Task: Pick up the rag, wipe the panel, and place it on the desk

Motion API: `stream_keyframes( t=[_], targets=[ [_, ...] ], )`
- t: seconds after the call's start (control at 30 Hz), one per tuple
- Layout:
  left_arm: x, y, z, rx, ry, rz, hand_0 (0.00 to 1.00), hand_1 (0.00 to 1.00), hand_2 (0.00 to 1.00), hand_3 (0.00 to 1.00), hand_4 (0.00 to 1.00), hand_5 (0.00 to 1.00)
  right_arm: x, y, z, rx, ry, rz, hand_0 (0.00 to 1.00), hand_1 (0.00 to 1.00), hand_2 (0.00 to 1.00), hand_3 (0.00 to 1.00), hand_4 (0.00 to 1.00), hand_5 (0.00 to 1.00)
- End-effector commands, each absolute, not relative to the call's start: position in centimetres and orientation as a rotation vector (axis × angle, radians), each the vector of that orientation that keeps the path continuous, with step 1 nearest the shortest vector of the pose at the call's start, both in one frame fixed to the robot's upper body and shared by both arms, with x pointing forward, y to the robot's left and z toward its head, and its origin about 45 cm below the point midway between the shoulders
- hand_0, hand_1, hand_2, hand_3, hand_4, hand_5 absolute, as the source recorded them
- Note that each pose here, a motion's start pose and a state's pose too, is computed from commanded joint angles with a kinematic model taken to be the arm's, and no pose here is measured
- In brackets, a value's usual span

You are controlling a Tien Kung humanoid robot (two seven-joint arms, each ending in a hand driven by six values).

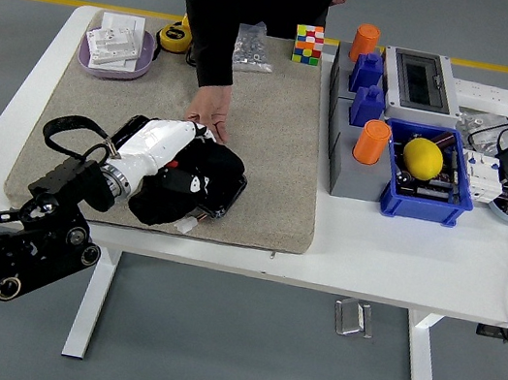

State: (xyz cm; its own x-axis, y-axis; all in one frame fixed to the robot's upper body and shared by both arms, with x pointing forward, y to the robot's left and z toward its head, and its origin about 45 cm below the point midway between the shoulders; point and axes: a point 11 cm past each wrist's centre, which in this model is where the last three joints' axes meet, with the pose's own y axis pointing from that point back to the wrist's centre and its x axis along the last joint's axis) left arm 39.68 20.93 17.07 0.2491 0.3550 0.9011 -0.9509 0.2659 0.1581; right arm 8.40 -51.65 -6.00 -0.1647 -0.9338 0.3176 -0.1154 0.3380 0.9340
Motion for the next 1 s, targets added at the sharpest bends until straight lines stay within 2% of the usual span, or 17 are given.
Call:
stream_keyframes(
  t=[1.0],
  targets=[
    [41.6, 29.1, 17.1, 0.993, -0.864, 1.238, 0.218, 0.192, 0.532, 0.434, 0.293, 0.002, 8.2, -51.5, -6.2, 0.978, -1.561, -0.992, 0.718, 0.624, 0.669, 0.582, 0.973, 0.543]
  ],
)
